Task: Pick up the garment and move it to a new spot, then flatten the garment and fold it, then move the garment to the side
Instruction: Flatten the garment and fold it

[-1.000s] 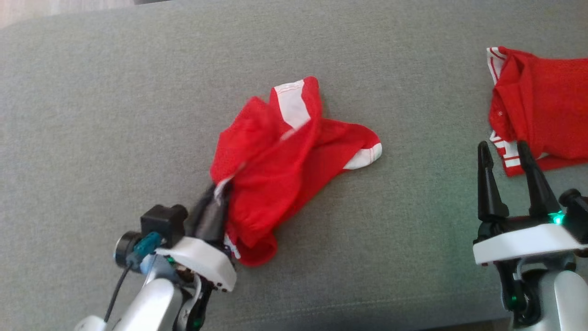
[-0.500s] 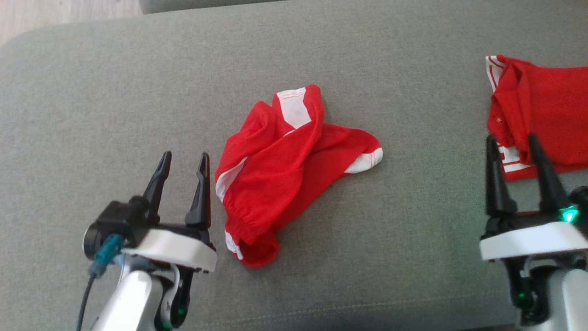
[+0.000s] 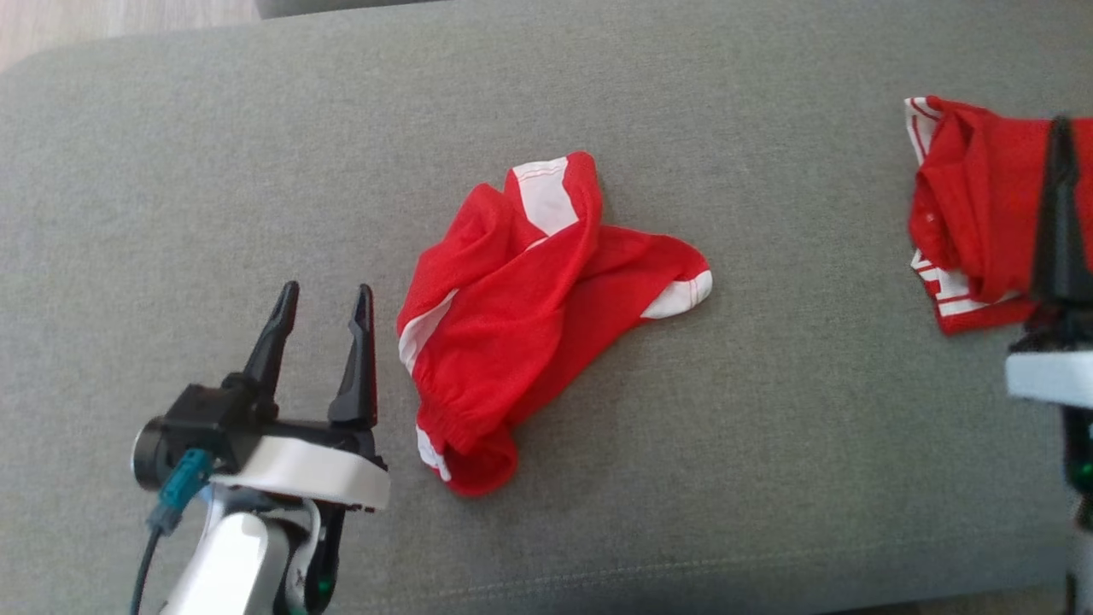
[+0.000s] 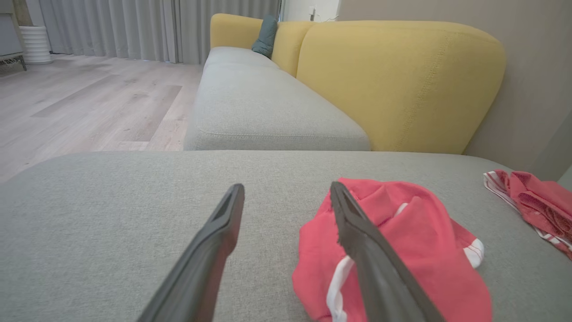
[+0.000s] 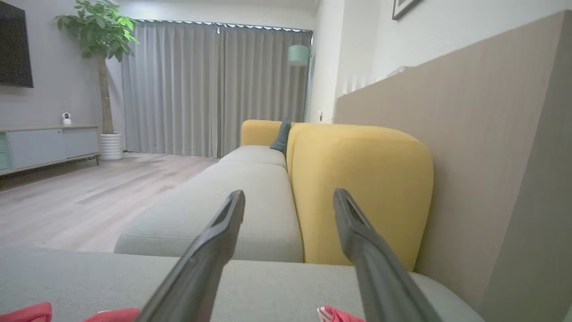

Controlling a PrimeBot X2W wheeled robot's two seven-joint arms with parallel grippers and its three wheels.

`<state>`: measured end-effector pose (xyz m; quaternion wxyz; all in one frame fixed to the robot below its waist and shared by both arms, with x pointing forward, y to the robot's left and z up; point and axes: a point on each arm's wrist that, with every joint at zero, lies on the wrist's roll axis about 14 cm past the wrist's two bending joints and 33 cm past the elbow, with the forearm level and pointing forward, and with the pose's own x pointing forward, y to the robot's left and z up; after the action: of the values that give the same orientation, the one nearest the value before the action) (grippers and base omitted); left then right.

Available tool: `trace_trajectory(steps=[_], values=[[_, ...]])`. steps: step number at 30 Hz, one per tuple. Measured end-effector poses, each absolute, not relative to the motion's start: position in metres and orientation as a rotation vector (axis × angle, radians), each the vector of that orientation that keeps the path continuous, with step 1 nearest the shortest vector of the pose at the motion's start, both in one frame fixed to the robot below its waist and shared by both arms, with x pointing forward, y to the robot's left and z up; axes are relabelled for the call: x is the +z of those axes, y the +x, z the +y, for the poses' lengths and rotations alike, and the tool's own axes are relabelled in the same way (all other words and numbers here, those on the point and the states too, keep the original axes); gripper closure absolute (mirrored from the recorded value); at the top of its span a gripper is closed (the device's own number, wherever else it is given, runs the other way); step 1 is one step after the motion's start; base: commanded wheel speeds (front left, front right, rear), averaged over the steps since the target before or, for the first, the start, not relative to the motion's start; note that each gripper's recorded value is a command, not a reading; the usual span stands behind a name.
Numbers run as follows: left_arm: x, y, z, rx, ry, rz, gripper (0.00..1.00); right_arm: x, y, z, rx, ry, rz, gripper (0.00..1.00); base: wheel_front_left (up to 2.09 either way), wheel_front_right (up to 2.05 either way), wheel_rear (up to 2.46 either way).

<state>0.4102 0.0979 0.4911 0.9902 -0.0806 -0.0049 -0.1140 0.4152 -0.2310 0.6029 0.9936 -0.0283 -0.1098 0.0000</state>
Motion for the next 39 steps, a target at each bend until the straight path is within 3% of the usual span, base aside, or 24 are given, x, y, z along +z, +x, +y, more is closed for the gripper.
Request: trace_trajectory(steps=[7,11,20,24,29,34,35,36,37,39], values=[[0.49,0.411,0.109,-0.195,-0.147,-0.009,0.0,0.639,0.435,-0.189,0.151,-0.084,-0.328,0.0,0.0,0.0,0.0],[0.49,0.41,0.115,-0.177,-0.142,-0.01,0.0,0.637,0.445,-0.153,0.262,-0.048,-0.306,0.0,0.0,0.0,0.0],[0.491,0.409,0.133,-0.117,-0.149,-0.013,0.0,0.504,0.471,-0.071,0.483,0.079,0.184,0.0,0.0,0.0,0.0],[0.485,0.409,0.146,-0.071,-0.152,0.004,0.0,0.464,0.485,-0.042,0.554,0.086,0.318,0.0,0.0,0.0,0.0],[0.475,0.408,0.16,-0.019,-0.159,0.032,0.0,0.416,0.503,-0.022,0.589,0.069,0.475,0.0,0.0,0.0,0.0],[0.465,0.404,0.17,0.013,-0.147,0.061,0.0,0.367,0.497,-0.015,0.592,0.06,0.657,0.0,0.0,0.0,0.0],[0.464,0.404,0.171,0.014,-0.147,0.063,0.0,0.366,0.498,-0.013,0.593,0.07,0.661,0.13,0.0,0.0,0.0],[0.464,0.404,0.171,0.014,-0.149,0.063,0.0,0.368,0.5,-0.011,0.594,0.079,0.662,0.64,0.0,0.0,0.0],[0.464,0.405,0.17,0.014,-0.151,0.062,0.0,0.371,0.502,-0.009,0.596,0.085,0.653,1.0,0.0,0.0,0.0],[0.466,0.406,0.166,-0.001,-0.151,0.054,0.0,0.378,0.503,-0.006,0.598,0.096,0.619,1.0,0.0,0.0,0.0]])
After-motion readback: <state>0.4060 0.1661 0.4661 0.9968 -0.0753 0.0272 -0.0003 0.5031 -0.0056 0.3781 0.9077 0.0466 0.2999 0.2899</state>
